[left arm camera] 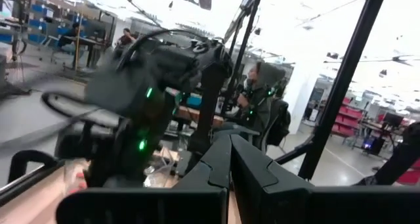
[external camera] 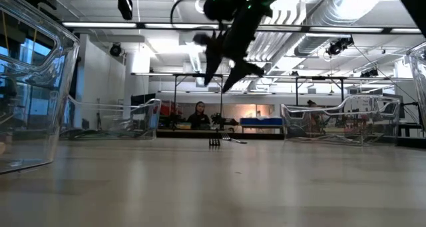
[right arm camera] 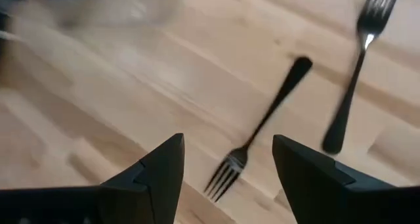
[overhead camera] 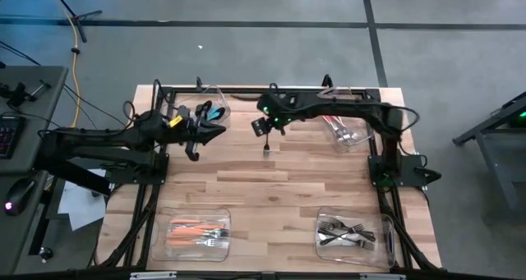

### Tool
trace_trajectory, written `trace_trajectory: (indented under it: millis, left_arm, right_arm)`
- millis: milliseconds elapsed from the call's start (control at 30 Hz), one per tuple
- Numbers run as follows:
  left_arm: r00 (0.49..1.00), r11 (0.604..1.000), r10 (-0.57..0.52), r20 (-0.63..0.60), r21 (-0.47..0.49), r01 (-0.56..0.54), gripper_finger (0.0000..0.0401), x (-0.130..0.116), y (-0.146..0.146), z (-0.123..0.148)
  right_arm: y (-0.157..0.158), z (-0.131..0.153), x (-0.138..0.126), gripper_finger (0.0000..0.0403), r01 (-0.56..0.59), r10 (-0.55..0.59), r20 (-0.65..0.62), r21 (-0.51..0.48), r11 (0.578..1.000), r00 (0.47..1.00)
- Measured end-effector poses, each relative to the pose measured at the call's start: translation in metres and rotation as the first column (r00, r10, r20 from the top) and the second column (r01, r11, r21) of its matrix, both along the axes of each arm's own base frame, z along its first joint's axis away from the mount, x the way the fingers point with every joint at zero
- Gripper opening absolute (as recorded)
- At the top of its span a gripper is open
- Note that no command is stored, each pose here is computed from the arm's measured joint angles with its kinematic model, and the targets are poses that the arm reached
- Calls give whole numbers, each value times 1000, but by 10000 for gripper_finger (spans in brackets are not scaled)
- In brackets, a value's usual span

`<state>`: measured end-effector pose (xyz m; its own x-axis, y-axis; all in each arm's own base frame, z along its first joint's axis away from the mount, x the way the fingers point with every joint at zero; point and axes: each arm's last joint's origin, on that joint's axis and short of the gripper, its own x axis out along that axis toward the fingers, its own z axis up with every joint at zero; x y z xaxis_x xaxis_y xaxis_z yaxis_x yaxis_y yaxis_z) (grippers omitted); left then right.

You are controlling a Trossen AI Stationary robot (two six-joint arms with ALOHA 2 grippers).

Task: Sort silverware by color (type)
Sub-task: Put the black fork into the bottom right transparent bin

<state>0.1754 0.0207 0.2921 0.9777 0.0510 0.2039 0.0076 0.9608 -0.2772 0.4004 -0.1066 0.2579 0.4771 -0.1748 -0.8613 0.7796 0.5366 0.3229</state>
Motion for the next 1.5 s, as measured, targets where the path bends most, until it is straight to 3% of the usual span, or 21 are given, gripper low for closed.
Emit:
trace_trajectory:
  millis: [300, 567, 800, 1000, 1267, 1500]
  left_arm:
    - [999, 999, 14, -30, 29, -13, 0, -10, -1, 1]
    - [999, 999, 15, -36, 31, -14, 0, -10, -1, 0]
    - [999, 997, 24, -36, 72, -21, 0, -10, -1, 1]
    - [999, 997, 25, -36, 73, -22, 0, -10, -1, 1]
    - [997, 996, 28, -66, 87, -22, 0, -12, -1, -1]
    - [997, 996, 24, -75, 87, -17, 0, -18, -2, -1]
  right_arm:
    - [-4, -71, 21, 216, 174, -161, -170, 66, 982, 972]
    - [-6, -101, 28, 207, 257, -243, -216, 42, 965, 946]
    - [-3, -115, 32, 166, 294, -273, -233, 58, 954, 933]
    - [4, -118, 32, 124, 283, -271, -259, 11, 959, 927]
    - [5, -119, 27, 10, 192, -179, -328, 6, 981, 928]
    - [6, -118, 26, 4, 136, -116, -337, 35, 990, 934]
